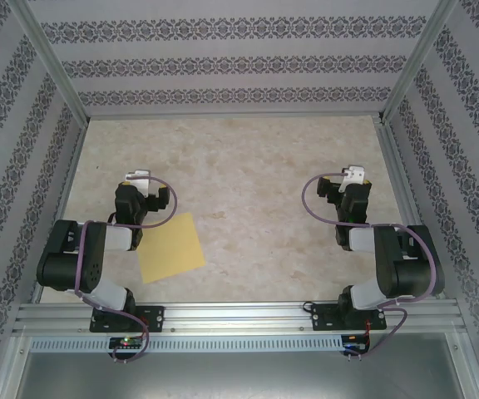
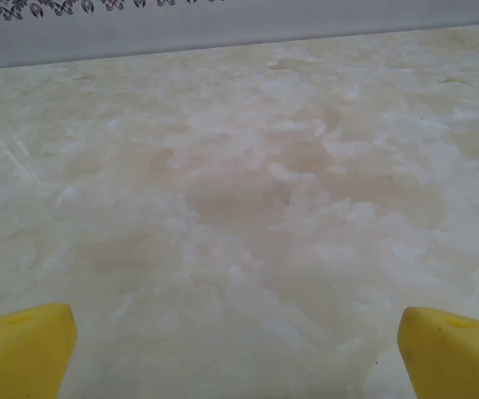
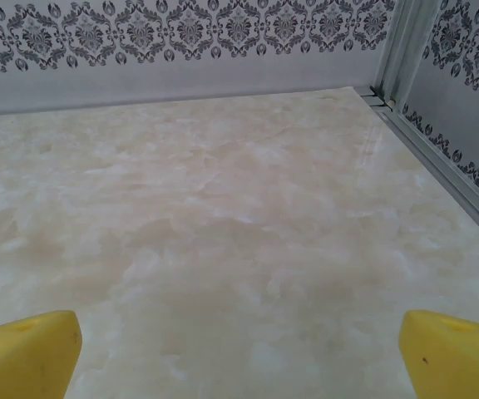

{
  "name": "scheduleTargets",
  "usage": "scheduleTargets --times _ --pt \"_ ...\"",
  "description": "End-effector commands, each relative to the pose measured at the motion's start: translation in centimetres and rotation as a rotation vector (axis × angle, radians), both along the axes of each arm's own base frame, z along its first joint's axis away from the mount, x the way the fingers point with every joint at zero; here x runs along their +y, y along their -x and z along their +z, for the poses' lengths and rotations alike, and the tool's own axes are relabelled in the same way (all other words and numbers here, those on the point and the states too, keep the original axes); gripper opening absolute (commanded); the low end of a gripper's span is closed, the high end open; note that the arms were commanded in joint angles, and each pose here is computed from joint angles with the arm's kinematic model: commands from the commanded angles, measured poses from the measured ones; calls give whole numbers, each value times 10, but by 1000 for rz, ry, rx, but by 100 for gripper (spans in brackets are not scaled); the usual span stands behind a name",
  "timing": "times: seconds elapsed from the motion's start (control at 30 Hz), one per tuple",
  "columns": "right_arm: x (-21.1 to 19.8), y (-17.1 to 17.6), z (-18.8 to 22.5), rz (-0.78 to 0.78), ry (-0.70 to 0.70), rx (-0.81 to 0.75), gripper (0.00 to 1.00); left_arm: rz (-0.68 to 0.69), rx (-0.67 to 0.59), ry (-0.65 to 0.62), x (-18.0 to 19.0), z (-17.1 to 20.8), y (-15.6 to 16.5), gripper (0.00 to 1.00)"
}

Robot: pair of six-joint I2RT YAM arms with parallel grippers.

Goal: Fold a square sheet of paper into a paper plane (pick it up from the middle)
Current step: Move the square sheet of paper to the center of the table.

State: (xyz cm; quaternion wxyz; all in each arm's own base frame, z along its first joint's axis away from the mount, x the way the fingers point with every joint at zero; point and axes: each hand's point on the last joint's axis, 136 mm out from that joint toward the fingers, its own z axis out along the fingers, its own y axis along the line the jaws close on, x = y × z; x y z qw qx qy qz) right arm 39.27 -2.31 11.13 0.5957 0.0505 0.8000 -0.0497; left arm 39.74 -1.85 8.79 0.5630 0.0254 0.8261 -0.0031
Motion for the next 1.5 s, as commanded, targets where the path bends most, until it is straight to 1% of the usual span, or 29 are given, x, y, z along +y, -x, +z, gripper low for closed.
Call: scheduleTargets --times 0.0,0.8,0.9,1.0,1.17,1.23,1.33,1.37,1.47 --pt "-1 -8 15 6 12 -49 98 2 -56 -12 -1 14 -9 100" --pt "-1 -7 16 17 7 -57 98 1 -61 -11 -1 15 -9 100" --pt "0 -4 26 17 12 -70 98 -11 -58 -12 -3 21 -9 100" --pt "-5 1 40 -24 -2 -13 98 3 -25 -6 -1 32 -9 100" --pt "0 12 67 -89 -97 77 98 119 22 29 15 54 -8 100" --pt "17 16 74 -67 -167 130 98 160 24 79 19 69 -6 100" --pt "52 17 79 -11 -236 188 98 191 68 148 18 88 -5 100" --pt "68 17 80 16 -248 196 98 195 83 167 17 93 -5 100" --pt "134 18 79 157 -243 233 98 179 123 208 10 109 -5 100"
